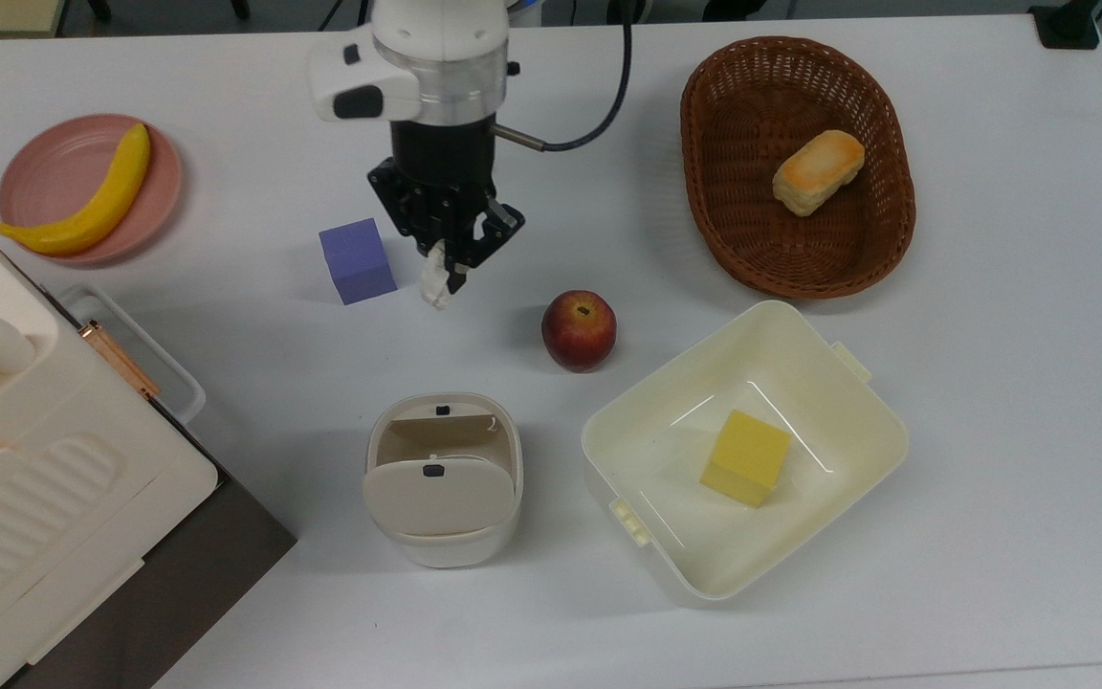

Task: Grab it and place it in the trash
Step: 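Lift the panda figurine and carry it toward the cream trash bin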

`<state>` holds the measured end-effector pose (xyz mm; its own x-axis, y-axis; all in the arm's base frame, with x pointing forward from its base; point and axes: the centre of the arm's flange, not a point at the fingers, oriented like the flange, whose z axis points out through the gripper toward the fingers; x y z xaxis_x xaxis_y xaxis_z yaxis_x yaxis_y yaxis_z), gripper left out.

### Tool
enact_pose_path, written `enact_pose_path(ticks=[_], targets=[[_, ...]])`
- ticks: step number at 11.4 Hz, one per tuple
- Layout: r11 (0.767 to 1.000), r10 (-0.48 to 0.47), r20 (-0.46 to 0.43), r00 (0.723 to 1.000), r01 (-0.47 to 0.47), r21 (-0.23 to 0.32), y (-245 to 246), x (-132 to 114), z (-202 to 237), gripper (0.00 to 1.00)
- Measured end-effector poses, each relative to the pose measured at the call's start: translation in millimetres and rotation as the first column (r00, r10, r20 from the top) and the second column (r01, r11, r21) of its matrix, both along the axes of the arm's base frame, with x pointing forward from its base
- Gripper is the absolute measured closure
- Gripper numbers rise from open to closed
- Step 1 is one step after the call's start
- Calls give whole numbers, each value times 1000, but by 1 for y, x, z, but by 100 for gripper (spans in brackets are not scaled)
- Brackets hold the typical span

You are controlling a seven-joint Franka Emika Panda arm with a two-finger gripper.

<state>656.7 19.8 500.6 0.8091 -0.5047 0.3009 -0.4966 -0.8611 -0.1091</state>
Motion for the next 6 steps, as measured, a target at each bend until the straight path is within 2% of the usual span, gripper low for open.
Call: enact_pose_path(ticks=[3,6], targets=[[999,42,38,998,-41,-13,-10,16,14,85],[996,87,156,984,-85,-14,-13,49,4,85]])
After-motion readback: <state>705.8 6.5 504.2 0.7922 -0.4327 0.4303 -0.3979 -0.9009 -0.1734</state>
